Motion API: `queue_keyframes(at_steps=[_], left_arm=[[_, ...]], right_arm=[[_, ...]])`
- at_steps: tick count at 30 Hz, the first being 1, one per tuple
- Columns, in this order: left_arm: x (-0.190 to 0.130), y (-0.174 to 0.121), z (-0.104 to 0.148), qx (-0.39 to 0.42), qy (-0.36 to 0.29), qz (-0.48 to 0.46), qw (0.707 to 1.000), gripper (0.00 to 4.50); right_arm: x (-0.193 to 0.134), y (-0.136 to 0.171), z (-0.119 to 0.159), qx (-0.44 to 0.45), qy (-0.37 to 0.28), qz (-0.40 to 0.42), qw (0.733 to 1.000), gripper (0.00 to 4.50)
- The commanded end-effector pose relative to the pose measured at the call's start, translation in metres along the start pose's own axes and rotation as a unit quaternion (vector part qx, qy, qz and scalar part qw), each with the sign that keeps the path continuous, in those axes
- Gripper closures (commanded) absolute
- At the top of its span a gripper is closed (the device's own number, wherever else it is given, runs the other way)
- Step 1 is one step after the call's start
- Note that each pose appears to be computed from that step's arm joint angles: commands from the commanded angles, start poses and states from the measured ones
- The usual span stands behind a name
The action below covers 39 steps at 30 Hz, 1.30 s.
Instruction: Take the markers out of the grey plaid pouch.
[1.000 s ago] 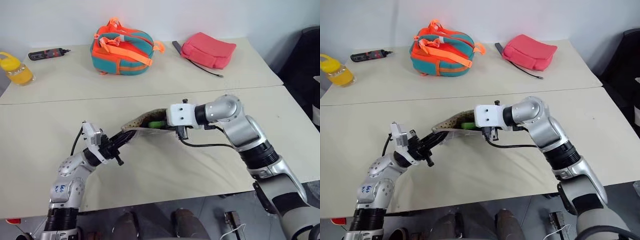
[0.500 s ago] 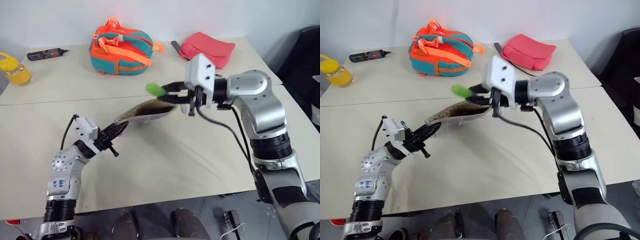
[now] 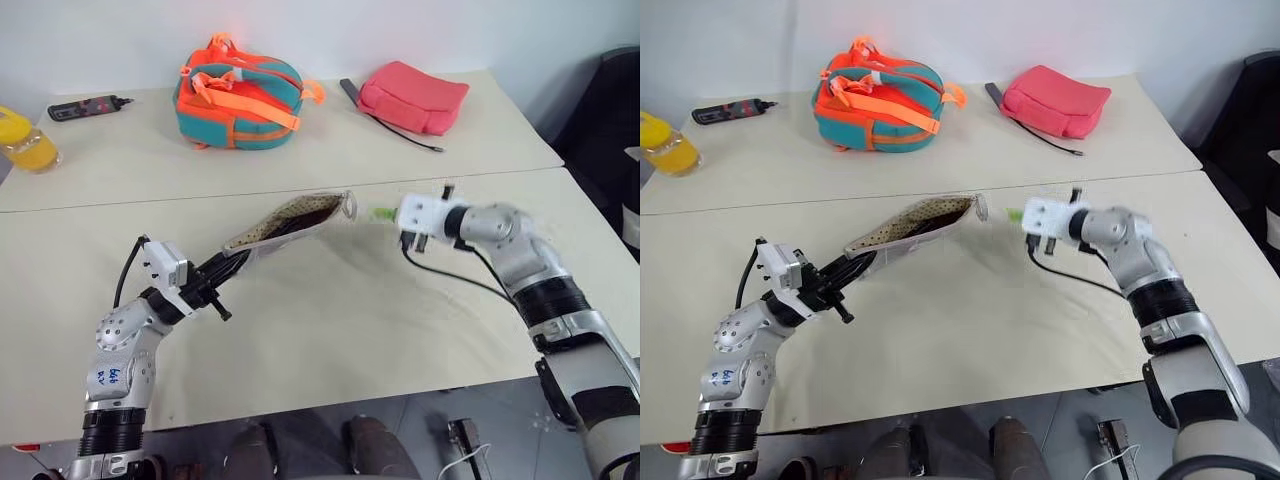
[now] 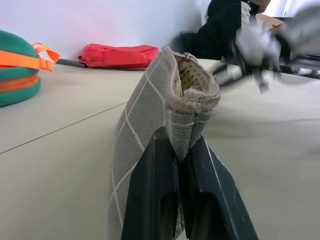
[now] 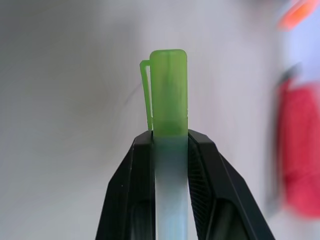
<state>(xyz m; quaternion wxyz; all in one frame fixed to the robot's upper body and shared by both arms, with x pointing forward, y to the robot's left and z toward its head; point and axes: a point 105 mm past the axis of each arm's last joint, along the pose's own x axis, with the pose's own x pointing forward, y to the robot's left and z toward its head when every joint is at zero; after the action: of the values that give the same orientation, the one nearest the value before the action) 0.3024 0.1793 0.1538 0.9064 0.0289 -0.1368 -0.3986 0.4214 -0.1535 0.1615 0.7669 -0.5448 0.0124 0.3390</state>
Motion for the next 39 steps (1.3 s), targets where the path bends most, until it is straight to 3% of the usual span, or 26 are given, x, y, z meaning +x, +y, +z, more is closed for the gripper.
queue_keyframes(at_steps=[1,2,7,11,16,19,23,27,29,34,39], left_arm=[[0.002,-0.004,0.011,0.009,-0.021,-0.004,1.000,4.50],[0.002,-0.004,0.011,0.008,-0.021,-0.004,1.000,4.50],[0.003,-0.007,0.011,0.005,-0.023,-0.008,1.000,4.50],[0.004,-0.007,0.011,0.005,-0.024,-0.007,1.000,4.50],[0.004,-0.007,0.011,0.003,-0.023,-0.010,1.000,4.50],[0.005,-0.007,0.011,0.002,-0.024,-0.014,1.000,4.50],[0.010,-0.010,0.011,0.001,-0.024,-0.023,0.999,4.50],[0.015,-0.015,0.012,0.001,-0.023,-0.039,0.999,4.50],[0.017,-0.020,0.011,0.003,-0.020,-0.051,0.998,4.50],[0.021,-0.031,0.014,-0.002,-0.020,-0.070,0.997,4.50],[0.025,-0.042,0.019,-0.032,-0.029,-0.093,0.995,4.50]], right_arm=[[-0.001,0.004,-0.006,0.003,0.006,0.012,1.000,3.99],[-0.001,0.003,-0.006,0.004,0.005,0.012,1.000,3.99],[-0.005,-0.007,-0.001,0.029,-0.010,-0.002,1.000,2.31],[-0.019,-0.011,0.013,0.074,-0.045,0.033,0.996,1.02],[-0.053,-0.037,0.067,0.122,-0.155,0.062,0.978,1.02],[-0.072,-0.036,0.113,0.152,-0.247,0.110,0.951,1.02],[-0.076,-0.032,0.151,0.148,-0.306,0.118,0.933,1.02],[-0.062,-0.017,0.173,0.151,-0.327,0.130,0.924,1.98],[-0.046,-0.004,0.166,0.107,-0.290,0.128,0.942,2.68],[-0.029,0.002,0.149,0.086,-0.249,0.118,0.957,4.45],[-0.018,0.021,0.129,-0.014,-0.186,0.145,0.972,4.48]])
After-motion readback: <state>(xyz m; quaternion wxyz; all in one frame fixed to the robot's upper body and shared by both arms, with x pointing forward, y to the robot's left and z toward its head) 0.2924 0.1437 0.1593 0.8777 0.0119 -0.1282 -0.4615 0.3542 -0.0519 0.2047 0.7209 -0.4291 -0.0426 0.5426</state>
